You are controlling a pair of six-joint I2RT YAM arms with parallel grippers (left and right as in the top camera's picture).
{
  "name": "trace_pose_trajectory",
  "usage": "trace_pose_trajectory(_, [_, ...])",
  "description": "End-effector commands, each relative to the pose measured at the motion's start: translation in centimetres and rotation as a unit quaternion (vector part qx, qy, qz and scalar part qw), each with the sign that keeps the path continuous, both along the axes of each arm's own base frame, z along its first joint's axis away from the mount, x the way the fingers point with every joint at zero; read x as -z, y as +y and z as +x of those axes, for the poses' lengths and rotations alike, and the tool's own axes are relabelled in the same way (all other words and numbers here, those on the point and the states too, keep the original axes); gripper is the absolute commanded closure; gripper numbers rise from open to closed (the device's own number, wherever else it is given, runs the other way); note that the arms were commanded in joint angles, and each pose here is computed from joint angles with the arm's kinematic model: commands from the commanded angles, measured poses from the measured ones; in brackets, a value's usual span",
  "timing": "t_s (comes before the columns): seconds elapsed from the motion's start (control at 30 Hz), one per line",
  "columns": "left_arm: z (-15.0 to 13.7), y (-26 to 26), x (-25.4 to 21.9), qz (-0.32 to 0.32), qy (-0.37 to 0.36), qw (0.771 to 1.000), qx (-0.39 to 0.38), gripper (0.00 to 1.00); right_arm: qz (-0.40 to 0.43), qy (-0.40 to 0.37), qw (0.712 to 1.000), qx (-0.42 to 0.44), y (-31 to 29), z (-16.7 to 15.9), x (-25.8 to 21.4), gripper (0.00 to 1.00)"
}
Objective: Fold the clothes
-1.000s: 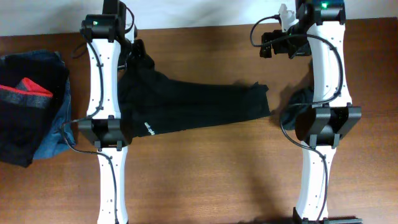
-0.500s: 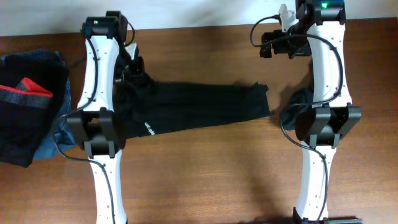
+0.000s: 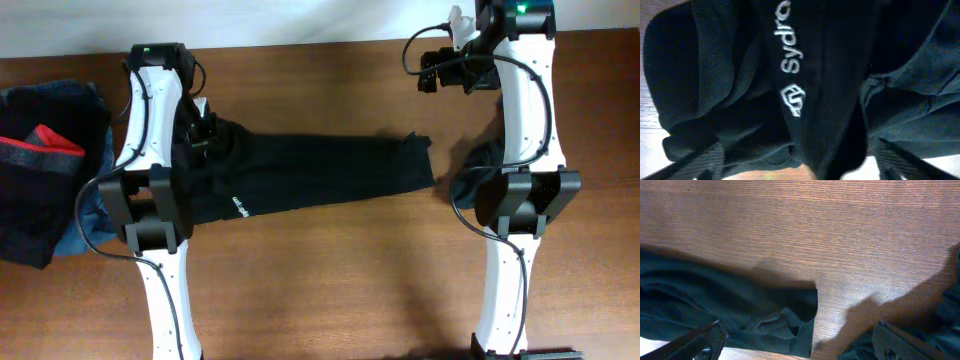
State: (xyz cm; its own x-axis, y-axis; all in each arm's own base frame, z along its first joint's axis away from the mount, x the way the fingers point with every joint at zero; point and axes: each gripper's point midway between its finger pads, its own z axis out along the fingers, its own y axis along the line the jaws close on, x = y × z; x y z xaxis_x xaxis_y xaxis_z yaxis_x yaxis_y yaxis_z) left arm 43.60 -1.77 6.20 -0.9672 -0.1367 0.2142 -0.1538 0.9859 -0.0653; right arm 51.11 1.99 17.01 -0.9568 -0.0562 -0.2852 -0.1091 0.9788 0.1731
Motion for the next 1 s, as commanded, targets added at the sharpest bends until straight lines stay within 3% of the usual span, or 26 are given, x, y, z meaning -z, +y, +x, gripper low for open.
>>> trace_pose_trajectory(0.0, [0.7,0.5,-1.4,0.005,-0.028,1.000,-0.012,0.01,-0.003,-0.010,1.000,-0.002,0.2,-0.3,-1.2,0.01])
trace_pose_trajectory(0.2, [3.7,2.1,-8.0,-0.014,-0.136,0.989,-0.057,0.01,0.011,0.007,1.000,-0.005,0.6,-1.1,-1.1,0.01])
trace_pose_trajectory(0.37, [5.1,4.4,-18.4,-0.016,-0.289,0.949,-0.122,0.01,0.016,0.026,0.999,-0.006,0.8,-2.0,-0.9,0.01])
trace_pose_trajectory(0.47, [5.2,4.4,-21.9,-0.023,-0.337,0.930,-0.148,0.01,0.054,0.043,0.997,-0.021,2.0,-3.0,-1.1,0.01])
trace_pose_trajectory(0.6, [4.3,3.8,-22.3,-0.035,-0.329,0.932,-0.146,0.01,0.195,0.023,0.979,-0.058,4.9,-3.0,-3.4,0.01])
trace_pose_trajectory(0.67, [4.1,3.3,-22.2,-0.046,-0.323,0.934,-0.143,0.01,0.215,0.020,0.975,-0.054,4.6,-2.9,-3.8,0.01])
trace_pose_trajectory(0.77, [4.1,1.8,-22.3,-0.061,-0.322,0.936,-0.130,0.01,0.179,0.030,0.983,-0.038,2.6,-2.9,-2.5,0.01])
trace_pose_trajectory(0.97, [4.1,0.1,-21.9,0.020,-0.329,0.940,-0.093,0.01,0.166,0.147,0.974,-0.035,2.1,-6.0,4.0,0.04])
